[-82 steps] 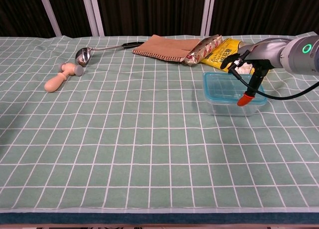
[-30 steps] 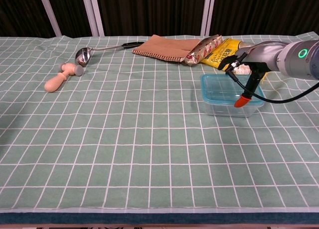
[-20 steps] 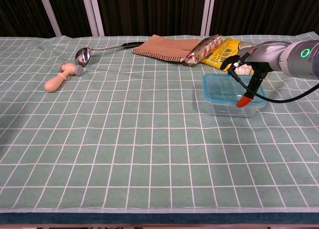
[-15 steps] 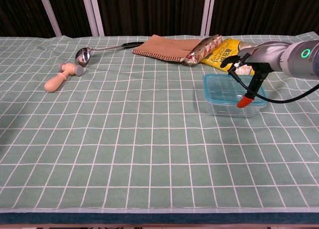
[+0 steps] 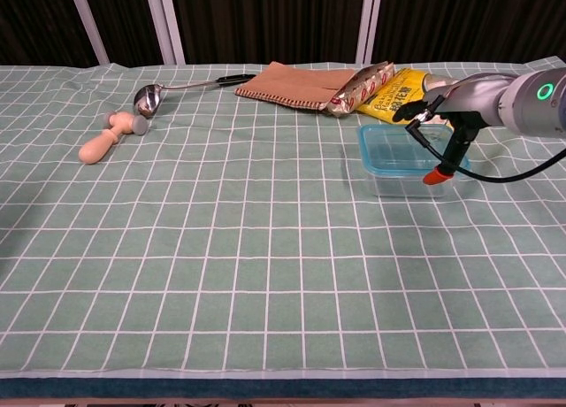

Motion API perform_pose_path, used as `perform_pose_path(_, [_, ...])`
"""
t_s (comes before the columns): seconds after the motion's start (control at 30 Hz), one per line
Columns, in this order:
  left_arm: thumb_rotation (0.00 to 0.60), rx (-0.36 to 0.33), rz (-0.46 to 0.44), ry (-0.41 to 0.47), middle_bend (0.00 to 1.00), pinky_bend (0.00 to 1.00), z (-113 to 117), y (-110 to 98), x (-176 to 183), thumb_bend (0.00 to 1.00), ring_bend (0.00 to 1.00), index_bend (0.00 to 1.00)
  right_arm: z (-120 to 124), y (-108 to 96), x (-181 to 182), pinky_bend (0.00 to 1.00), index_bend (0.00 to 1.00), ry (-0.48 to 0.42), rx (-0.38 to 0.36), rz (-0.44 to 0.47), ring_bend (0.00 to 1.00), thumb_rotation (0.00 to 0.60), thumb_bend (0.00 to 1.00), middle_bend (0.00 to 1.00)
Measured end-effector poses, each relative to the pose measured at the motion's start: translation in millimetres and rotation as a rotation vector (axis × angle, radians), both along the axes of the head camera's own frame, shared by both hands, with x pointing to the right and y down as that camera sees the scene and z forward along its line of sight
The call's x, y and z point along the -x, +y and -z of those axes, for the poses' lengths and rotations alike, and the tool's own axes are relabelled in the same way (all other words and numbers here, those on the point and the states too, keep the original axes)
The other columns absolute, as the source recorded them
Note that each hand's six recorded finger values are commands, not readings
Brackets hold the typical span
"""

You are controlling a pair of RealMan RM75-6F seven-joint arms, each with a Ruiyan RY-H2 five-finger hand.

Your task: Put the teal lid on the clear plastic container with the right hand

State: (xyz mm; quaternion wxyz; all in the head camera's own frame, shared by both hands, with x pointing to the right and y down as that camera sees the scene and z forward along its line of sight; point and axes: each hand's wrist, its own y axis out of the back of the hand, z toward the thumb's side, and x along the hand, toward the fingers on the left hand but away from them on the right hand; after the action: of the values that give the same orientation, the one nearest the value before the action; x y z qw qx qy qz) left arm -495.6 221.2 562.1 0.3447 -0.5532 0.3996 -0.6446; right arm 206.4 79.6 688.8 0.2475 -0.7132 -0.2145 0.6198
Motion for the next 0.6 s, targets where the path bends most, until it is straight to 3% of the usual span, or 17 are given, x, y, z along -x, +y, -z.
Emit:
perform_pose_path(0.27, [0.600,0.004,0.002,0.003,0.00,0.00,-0.4,0.1,-0.1,0.33,0.00,0.08,24.8,-10.7,-1.6,0.00,0.02,-0.030,-0.040,-0.025,0.00,0.600,0.28,0.00])
perform_pose_path(0.4, [0.600,0.008,0.005,0.005,0.00,0.00,-0.6,0.1,0.0,0.33,0.00,0.08,34.6,-15.9,0.6,0.00,0.13,-0.059,-0.076,-0.032,0.00,0.600,0.27,0.00])
perform_pose_path(0.6, [0.600,0.012,0.011,0.012,0.00,0.00,-0.5,-0.1,0.3,0.33,0.00,0.08,40.4,-26.9,11.3,0.00,0.36,-0.131,-0.150,-0.018,0.00,0.600,0.31,0.00])
